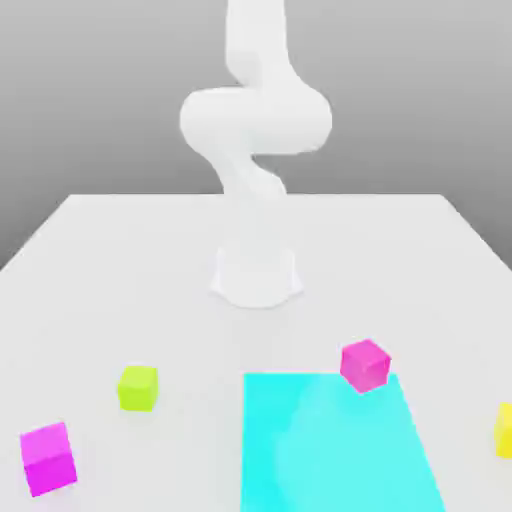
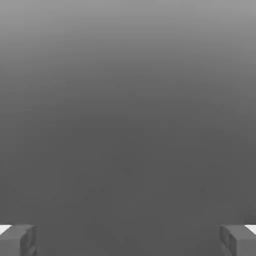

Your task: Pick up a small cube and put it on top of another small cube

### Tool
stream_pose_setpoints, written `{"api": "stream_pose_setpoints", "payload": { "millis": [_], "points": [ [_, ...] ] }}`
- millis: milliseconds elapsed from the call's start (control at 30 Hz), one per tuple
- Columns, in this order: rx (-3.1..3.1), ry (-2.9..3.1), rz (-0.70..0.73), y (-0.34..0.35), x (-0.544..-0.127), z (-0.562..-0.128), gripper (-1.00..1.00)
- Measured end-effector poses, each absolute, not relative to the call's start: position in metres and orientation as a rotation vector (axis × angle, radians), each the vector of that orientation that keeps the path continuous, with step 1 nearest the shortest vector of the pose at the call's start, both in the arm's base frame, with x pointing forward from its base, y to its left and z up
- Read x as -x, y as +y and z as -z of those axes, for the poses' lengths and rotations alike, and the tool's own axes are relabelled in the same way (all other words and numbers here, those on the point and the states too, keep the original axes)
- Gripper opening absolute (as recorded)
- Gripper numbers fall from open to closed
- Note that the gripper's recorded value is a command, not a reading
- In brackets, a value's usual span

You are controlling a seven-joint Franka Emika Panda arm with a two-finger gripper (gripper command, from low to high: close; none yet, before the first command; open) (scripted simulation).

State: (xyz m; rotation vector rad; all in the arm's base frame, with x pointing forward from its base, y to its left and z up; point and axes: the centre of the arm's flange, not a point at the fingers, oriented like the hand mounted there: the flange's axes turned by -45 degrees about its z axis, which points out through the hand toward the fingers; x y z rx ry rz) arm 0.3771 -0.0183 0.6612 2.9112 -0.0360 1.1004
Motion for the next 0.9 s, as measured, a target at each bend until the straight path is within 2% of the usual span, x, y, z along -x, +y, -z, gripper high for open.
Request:
{"api": "stream_pose_setpoints", "payload": {
  "millis": [133, 300, 433, 633, 867, 900],
  "points": [
    [-2.939, -0.061, -0.867, -0.058, -0.416, -0.562, 0.0],
    [-2.984, -0.093, -0.589, -0.109, -0.424, -0.437, 0.0],
    [-3.032, -0.12, -0.364, -0.144, -0.4, -0.336, 0.0],
    [-3.124, -0.164, -0.046, -0.17, -0.324, -0.206, 0.0],
    [-3.136, -0.17, 0.0, -0.171, -0.311, -0.137, 0.0],
    [-3.136, -0.17, 0.0, -0.171, -0.31, -0.129, -1.0]
  ]
}}
